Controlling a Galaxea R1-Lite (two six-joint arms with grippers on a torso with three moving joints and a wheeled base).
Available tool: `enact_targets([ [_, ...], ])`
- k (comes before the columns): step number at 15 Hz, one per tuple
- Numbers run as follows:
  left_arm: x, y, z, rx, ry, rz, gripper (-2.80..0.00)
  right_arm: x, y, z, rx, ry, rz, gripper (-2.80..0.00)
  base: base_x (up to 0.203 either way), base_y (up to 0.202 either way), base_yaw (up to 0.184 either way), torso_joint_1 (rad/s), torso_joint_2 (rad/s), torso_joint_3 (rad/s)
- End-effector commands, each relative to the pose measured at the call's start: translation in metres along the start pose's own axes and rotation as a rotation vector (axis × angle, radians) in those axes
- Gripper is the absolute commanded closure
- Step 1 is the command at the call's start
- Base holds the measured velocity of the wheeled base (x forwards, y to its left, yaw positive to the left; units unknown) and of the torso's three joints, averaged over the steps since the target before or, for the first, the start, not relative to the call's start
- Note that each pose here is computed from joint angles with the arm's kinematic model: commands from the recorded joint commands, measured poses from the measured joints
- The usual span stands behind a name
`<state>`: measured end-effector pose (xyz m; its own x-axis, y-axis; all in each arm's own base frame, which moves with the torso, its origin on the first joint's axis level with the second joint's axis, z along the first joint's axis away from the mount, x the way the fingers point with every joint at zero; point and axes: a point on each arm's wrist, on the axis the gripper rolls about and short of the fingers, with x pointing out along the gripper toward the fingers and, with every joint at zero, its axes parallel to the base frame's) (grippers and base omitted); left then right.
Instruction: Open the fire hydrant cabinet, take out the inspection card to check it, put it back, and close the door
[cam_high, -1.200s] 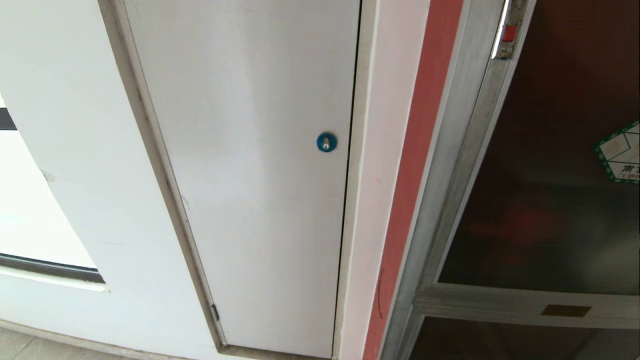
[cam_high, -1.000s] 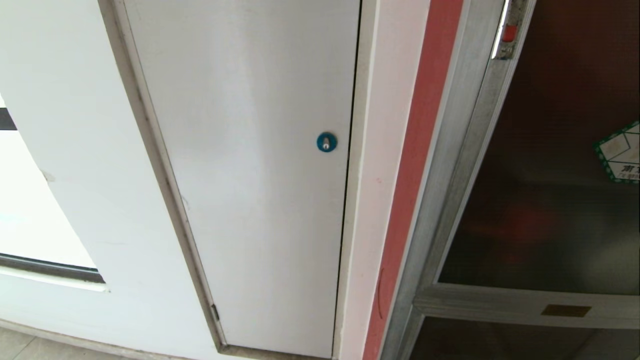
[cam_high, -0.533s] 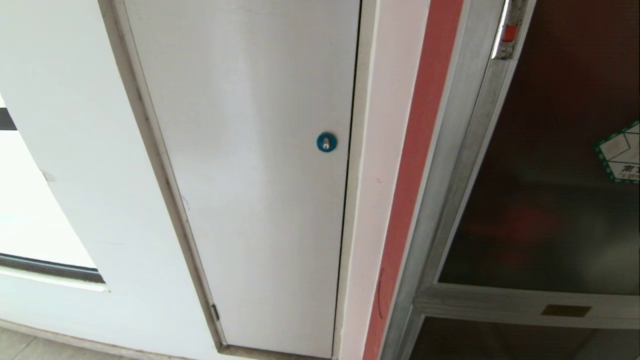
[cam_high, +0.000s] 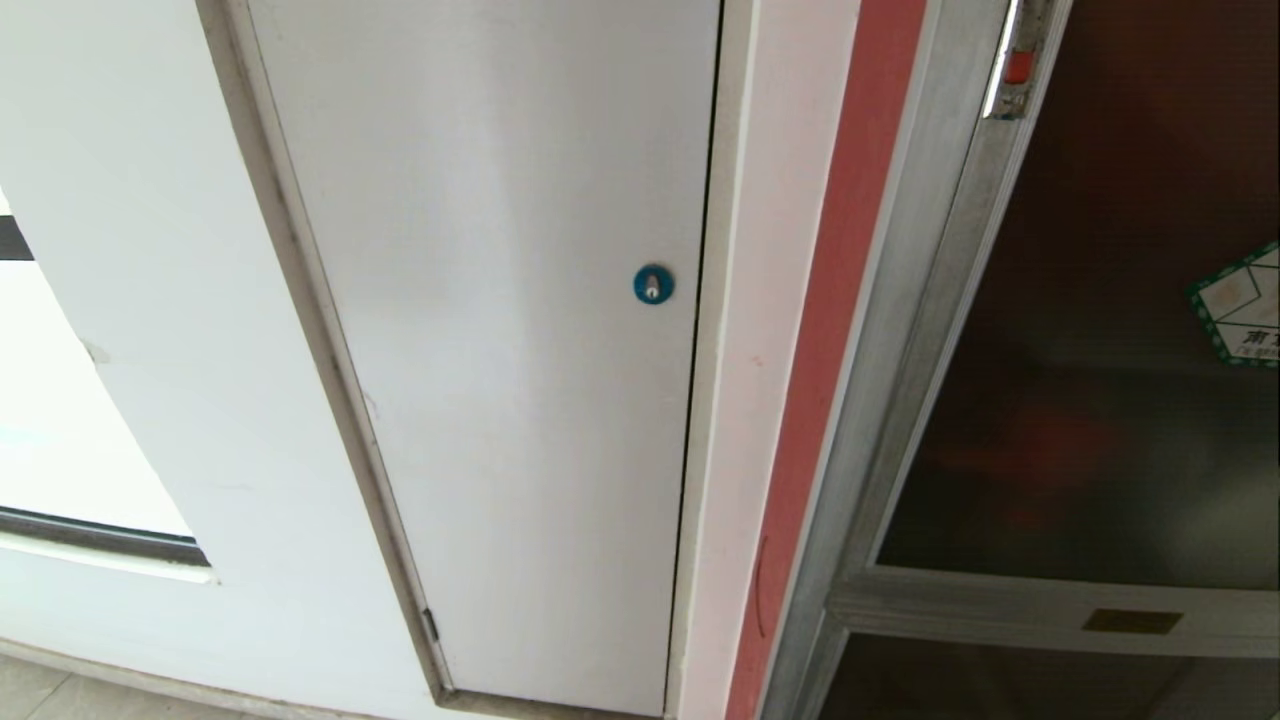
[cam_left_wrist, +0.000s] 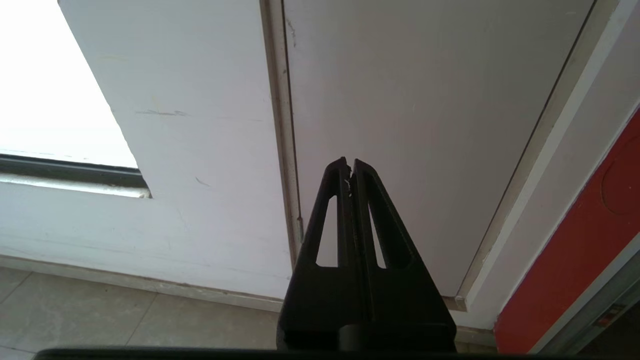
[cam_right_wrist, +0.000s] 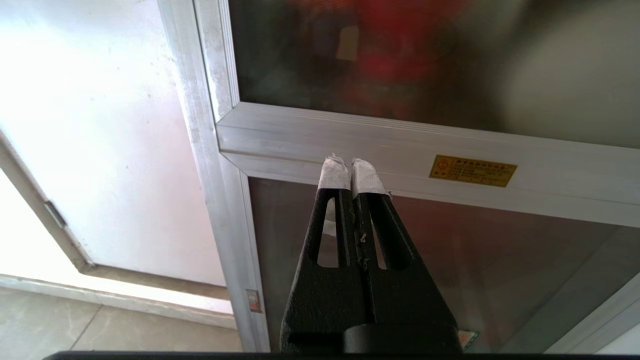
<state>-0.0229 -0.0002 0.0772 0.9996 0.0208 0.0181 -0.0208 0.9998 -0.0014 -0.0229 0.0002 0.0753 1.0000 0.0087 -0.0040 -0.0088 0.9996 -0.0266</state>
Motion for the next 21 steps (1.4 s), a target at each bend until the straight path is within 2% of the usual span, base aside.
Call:
enact_targets([
  [1, 0.001, 0.000, -0.002, 0.000, 0.009, 0.001, 0.00, -0.001, 0.000, 0.001, -0.003, -0.006, 0.000, 0.00, 0.000, 0.000, 0.000, 0.000, 0.00, 0.000],
  [5, 0.001, 0.000, -0.002, 0.000, 0.009, 0.001, 0.00, -0.009, 0.000, 0.025, -0.004, -0.065, 0.003, 0.00, 0.000, 0.000, 0.000, 0.000, 0.00, 0.000],
  [10, 0.001, 0.000, -0.002, 0.000, 0.009, 0.000, 0.00, -0.008, 0.000, 0.087, -0.002, -0.038, 0.094, 0.00, 0.000, 0.000, 0.000, 0.000, 0.00, 0.000],
  [14, 0.001, 0.000, -0.002, 0.000, 0.007, 0.000, 0.00, 0.024, 0.001, 0.148, 0.008, 0.022, 0.245, 0.00, 0.000, 0.000, 0.000, 0.000, 0.00, 0.000],
  [18, 0.001, 0.000, -0.002, 0.000, 0.008, 0.001, 0.00, 0.061, 0.003, 0.220, 0.011, 0.017, 0.405, 0.00, 0.000, 0.000, 0.000, 0.000, 0.00, 0.000],
  [21, 0.001, 0.000, -0.002, 0.000, 0.007, 0.001, 0.00, 0.084, 0.007, 0.262, 0.065, 0.042, 0.554, 0.00, 0.000, 0.000, 0.000, 0.000, 0.00, 0.000],
])
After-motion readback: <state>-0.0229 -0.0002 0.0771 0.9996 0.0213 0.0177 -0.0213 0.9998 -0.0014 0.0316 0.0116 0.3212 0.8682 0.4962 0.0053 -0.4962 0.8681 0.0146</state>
